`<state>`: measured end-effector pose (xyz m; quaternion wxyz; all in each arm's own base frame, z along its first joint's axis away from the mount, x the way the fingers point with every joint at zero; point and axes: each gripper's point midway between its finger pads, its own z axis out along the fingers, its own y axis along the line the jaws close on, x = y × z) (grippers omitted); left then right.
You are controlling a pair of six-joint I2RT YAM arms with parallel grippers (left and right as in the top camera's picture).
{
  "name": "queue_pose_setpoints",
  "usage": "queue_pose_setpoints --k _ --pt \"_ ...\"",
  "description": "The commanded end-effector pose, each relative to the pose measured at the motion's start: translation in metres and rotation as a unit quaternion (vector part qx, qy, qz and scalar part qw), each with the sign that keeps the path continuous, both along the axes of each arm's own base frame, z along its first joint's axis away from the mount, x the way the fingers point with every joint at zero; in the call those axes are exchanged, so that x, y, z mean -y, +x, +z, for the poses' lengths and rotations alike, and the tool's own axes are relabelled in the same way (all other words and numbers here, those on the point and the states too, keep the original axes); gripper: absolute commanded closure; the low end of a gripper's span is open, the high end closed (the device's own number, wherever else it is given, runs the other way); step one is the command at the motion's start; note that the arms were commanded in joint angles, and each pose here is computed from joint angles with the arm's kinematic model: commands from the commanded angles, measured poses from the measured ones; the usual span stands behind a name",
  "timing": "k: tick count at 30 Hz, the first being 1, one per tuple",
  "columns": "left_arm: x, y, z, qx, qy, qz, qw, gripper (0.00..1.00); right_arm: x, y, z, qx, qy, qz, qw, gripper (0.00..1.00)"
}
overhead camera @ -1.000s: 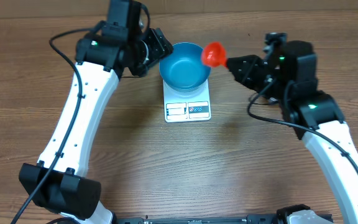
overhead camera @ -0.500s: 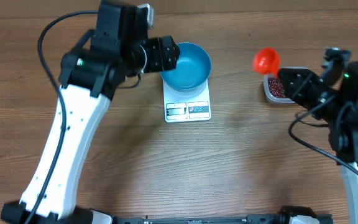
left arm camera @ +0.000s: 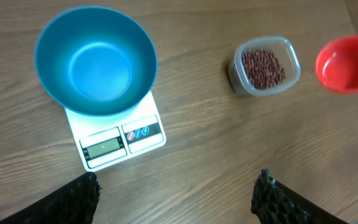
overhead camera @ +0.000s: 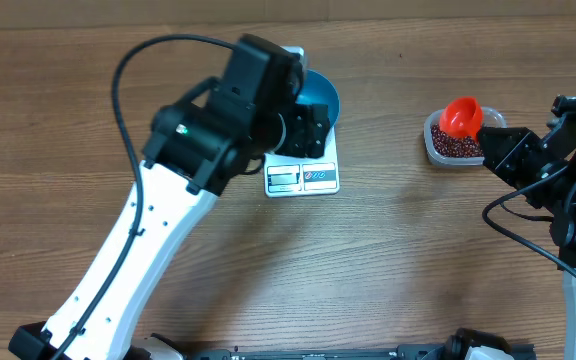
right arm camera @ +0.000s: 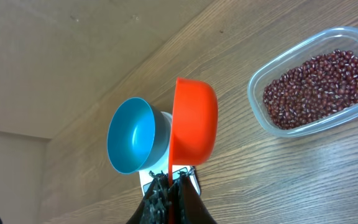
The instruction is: Scoop item into bowl and weigh 150g on scale
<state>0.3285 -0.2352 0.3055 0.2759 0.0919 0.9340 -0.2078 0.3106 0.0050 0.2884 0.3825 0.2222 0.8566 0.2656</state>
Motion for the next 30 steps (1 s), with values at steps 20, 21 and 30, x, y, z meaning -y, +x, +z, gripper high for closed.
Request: queue_pose_setpoints --k 20,21,30 --pt "0.032 -0.035 -0.122 -0.092 0.036 0.012 0.995 0.20 -0.003 -0.010 0.004 -0.001 -0.018 0.020 1.000 0.96" --pt "0.031 -0.036 -0.127 -0.094 0.037 0.014 0.995 0.20 -0.003 -0.010 0.004 -0.002 -0.018 0.020 1.000 0.96" --pt "0.026 -0.038 -0.167 -0.102 0.044 0.029 0.993 0.24 -0.003 -0.011 0.003 -0.005 -0.018 0.021 1.000 0.96"
